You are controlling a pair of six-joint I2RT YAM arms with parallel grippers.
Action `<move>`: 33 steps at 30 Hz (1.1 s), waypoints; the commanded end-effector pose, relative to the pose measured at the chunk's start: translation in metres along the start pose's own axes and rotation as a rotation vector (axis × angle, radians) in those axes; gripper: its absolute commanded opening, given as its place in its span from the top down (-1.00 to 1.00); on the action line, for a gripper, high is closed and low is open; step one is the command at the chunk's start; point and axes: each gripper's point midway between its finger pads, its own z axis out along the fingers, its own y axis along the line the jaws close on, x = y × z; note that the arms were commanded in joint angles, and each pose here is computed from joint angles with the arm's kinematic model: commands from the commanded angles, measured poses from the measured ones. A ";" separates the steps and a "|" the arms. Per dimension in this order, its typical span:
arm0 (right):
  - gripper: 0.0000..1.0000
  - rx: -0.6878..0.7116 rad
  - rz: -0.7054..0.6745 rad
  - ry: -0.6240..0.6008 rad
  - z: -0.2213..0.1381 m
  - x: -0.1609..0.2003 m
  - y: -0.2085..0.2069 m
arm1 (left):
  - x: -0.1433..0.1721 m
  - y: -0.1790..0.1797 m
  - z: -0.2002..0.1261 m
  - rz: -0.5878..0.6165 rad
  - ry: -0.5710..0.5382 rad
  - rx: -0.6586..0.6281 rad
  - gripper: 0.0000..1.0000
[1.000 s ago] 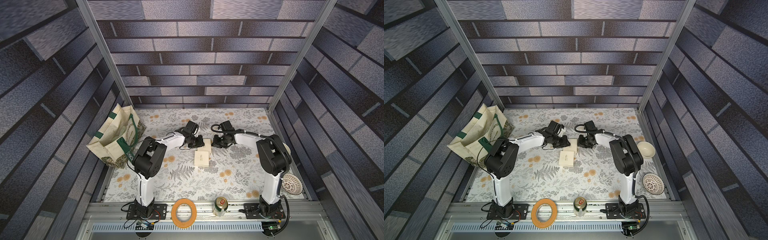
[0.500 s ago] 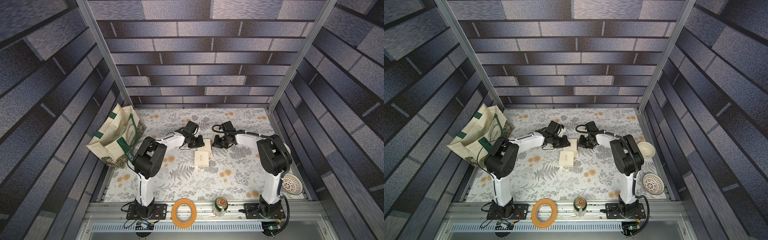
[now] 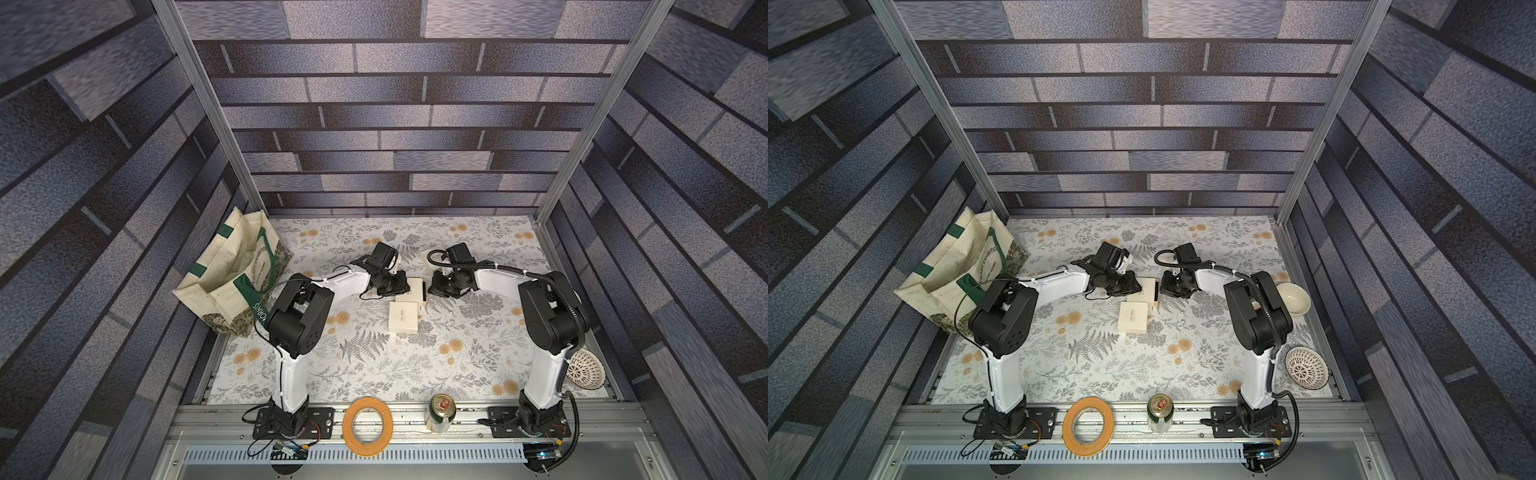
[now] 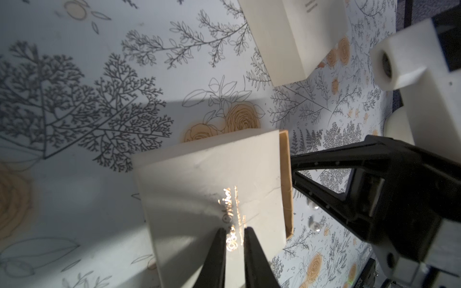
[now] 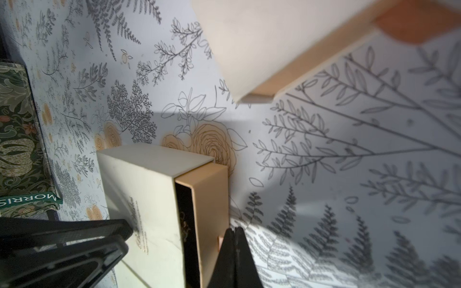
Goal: Take out the earrings from the drawer-style jewelry box
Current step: Open the drawer in the jewelry box.
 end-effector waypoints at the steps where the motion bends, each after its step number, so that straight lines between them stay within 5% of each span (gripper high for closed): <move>1: 0.99 0.073 0.014 -0.005 -0.012 0.003 -0.018 | 0.042 0.052 0.018 -0.062 0.122 -0.160 0.65; 33: 1.00 0.118 0.013 -0.023 -0.027 0.006 -0.031 | 0.043 0.055 0.018 -0.070 0.120 -0.160 0.66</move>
